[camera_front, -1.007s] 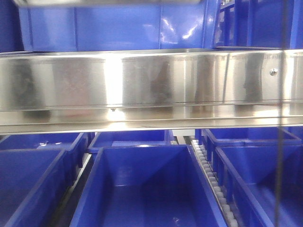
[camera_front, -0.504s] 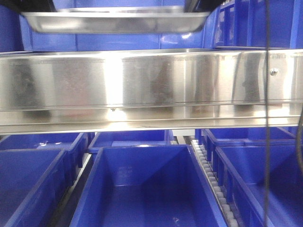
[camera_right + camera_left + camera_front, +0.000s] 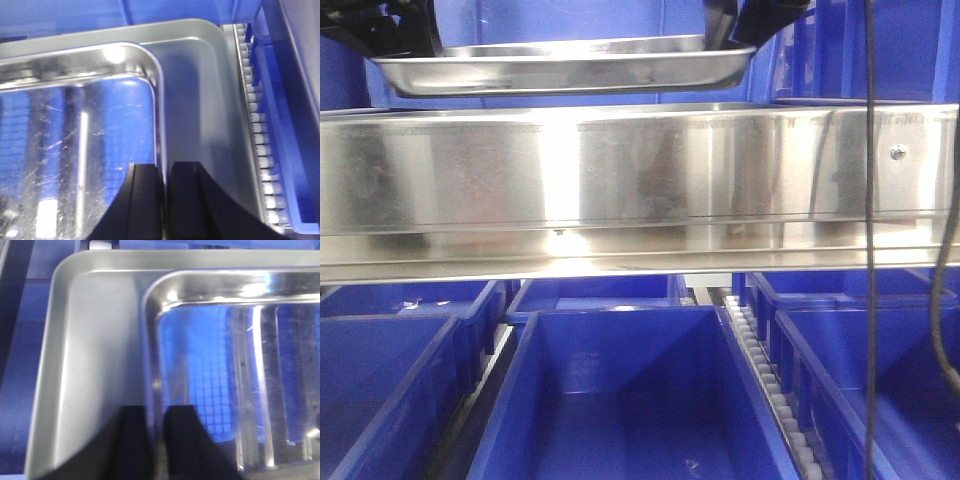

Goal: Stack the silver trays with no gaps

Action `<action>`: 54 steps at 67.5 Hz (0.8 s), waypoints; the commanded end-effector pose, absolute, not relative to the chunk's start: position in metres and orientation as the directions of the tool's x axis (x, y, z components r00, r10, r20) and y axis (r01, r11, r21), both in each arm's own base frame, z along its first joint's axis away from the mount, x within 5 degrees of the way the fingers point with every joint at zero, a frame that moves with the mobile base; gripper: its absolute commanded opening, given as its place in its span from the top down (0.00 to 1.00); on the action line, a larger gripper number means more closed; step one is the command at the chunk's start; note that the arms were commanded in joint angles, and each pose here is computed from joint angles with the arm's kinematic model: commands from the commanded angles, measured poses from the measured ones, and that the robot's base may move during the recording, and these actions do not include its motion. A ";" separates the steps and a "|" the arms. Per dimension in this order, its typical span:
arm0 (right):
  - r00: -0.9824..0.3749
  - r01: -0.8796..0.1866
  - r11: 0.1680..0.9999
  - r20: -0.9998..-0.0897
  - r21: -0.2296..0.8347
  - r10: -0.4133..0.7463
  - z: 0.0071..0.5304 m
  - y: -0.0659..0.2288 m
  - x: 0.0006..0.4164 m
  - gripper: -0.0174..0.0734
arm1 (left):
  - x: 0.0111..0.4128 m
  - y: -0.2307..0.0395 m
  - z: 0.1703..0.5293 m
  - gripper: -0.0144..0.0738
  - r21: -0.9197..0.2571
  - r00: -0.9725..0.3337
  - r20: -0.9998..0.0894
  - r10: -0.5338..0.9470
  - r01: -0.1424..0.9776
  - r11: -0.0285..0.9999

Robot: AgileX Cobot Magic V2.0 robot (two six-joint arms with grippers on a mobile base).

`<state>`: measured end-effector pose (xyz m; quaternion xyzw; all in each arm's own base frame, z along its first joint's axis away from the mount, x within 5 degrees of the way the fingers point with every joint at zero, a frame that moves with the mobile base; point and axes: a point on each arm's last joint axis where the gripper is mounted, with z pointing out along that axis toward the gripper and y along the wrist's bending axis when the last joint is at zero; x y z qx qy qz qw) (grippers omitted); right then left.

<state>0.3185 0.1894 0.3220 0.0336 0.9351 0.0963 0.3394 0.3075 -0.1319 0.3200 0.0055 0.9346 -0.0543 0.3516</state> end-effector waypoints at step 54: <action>-0.715 -0.043 0.981 -0.691 0.189 0.102 0.341 0.187 0.314 0.72 | 0.299 -0.118 0.349 0.88 -0.142 -0.697 -0.708 -0.115 -0.020 0.990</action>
